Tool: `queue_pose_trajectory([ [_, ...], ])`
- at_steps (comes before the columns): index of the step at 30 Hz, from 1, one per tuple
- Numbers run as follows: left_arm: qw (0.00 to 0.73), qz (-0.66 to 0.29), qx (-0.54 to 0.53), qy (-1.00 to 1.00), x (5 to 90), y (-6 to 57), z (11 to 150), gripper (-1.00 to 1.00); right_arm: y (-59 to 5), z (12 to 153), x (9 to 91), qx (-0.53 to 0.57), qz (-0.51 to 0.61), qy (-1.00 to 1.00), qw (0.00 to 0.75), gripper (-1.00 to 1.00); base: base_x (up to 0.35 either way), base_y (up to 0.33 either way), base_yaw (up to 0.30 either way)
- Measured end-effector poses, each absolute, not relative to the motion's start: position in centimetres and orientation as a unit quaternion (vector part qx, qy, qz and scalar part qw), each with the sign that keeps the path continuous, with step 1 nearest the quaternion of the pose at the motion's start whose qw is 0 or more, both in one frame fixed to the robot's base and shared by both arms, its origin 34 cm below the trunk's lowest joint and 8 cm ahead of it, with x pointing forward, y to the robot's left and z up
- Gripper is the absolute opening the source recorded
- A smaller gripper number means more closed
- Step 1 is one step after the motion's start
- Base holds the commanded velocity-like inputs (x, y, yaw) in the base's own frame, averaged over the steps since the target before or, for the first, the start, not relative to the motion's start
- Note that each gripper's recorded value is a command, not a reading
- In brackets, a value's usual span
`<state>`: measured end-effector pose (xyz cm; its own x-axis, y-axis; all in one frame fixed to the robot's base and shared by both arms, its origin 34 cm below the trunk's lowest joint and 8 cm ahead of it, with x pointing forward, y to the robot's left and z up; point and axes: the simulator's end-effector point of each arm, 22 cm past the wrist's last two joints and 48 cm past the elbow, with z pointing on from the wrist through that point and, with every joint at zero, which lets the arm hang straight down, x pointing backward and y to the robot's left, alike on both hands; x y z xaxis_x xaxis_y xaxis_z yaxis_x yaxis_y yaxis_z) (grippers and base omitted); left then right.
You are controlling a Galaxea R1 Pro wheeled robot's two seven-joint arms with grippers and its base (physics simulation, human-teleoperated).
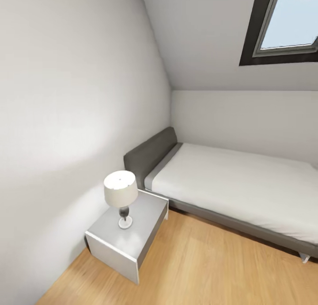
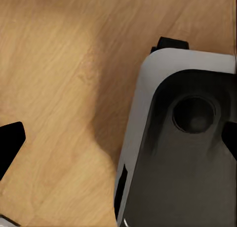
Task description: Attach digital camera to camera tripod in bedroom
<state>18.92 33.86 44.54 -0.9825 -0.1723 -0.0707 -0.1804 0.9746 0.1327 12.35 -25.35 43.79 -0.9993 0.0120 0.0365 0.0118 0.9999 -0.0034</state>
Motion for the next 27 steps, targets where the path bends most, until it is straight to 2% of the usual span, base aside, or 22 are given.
queue_pose_trajectory([
  [9,0.069,0.045,-0.125,0.989,24.8,33.5,45.6,1.00,-25.5,43.8,12.3,-0.006,0.002,-1.000,0.018,1.00,0.000,0.000,-0.296],
  [27,0.058,0.043,-0.142,0.987,22.5,33.0,45.0,1.00,-25.5,43.8,12.4,-0.008,0.002,-1.000,0.017,1.00,0.000,0.000,-0.296],
])
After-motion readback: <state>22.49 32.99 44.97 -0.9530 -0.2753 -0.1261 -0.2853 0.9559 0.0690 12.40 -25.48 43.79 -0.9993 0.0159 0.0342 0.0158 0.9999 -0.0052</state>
